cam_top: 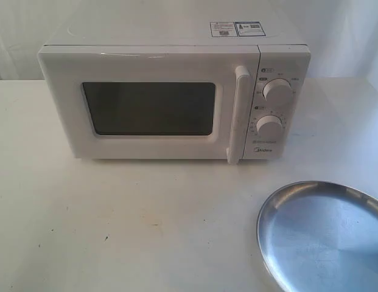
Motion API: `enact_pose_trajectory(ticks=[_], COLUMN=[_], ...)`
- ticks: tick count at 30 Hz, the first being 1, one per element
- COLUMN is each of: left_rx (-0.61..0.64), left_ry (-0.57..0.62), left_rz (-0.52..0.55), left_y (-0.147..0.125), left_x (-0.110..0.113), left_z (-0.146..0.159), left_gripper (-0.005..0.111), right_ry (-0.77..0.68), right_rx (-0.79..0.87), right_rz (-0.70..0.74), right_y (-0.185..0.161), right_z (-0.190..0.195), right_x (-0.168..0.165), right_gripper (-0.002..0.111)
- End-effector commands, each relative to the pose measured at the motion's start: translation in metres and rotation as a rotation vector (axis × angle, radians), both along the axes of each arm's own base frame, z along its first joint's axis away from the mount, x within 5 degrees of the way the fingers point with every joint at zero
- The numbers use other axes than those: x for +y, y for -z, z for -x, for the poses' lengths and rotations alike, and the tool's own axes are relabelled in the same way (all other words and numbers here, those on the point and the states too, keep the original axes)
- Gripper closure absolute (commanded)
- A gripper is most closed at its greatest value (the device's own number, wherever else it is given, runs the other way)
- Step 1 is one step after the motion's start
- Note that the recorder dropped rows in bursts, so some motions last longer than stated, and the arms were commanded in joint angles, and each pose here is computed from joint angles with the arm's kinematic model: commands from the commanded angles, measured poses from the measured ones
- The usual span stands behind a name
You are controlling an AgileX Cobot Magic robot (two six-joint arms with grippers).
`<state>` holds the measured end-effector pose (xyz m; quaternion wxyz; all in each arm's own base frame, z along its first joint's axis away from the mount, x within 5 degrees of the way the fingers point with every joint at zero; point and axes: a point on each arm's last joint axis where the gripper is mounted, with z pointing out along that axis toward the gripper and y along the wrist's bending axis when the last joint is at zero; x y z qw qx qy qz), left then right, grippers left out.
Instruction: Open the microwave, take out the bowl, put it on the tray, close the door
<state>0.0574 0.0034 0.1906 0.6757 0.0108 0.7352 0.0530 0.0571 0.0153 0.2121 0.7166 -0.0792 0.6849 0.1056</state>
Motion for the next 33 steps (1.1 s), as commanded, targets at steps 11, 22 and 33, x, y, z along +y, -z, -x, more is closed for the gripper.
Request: enact_pose_trajectory(ticks=[11,22,33], left_rx=[-0.004,-0.004,-0.004], left_ry=[0.003,0.003,0.003], left_rz=[0.006,0.006,0.006], left_y=[-0.001,-0.001,-0.001], left_x=[-0.0002,-0.0002,-0.0002], left_z=[0.0002,0.0002,0.0002], left_gripper=[0.107,0.107,0.107], right_ry=[0.003,0.003,0.003], right_rx=[-0.006,-0.006,-0.006], right_rz=[-0.014,-0.014,-0.014], right_y=[0.0005,0.0005,0.0005], right_z=[0.0003,0.0003,0.0003], right_x=[-0.0003,-0.0003,-0.0003], right_gripper=[0.108,0.108,0.108])
